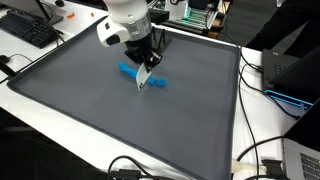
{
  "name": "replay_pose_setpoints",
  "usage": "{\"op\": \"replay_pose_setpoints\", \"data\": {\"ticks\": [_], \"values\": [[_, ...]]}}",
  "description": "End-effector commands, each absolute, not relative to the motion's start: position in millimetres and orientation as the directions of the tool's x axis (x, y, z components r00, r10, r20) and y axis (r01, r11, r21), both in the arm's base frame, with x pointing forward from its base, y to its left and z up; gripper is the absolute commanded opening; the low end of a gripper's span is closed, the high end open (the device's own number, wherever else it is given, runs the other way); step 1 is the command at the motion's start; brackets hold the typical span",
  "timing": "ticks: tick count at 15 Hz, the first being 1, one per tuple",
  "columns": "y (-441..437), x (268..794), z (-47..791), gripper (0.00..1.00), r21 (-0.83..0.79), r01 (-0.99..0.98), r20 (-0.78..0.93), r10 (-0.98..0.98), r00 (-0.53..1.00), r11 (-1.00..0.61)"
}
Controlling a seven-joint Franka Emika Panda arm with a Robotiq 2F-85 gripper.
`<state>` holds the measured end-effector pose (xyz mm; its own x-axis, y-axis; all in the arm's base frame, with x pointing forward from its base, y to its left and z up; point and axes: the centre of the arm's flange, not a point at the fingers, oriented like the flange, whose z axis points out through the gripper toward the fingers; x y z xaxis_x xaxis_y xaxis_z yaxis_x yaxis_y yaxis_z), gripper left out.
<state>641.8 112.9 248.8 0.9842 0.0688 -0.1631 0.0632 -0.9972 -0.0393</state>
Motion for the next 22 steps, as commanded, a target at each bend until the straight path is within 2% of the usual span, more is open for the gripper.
{"op": "replay_pose_setpoints", "data": {"ticks": [1,8,22], "values": [[101,639,267,0.01,-0.034,0.066,-0.154,0.071,0.986,-0.997],[79,642,282,0.01,-0.026,0.039,-0.127,0.042,0.991,-0.999],[63,640,251,0.01,-0.018,0.054,-0.164,0.057,0.985,-0.998]]}}
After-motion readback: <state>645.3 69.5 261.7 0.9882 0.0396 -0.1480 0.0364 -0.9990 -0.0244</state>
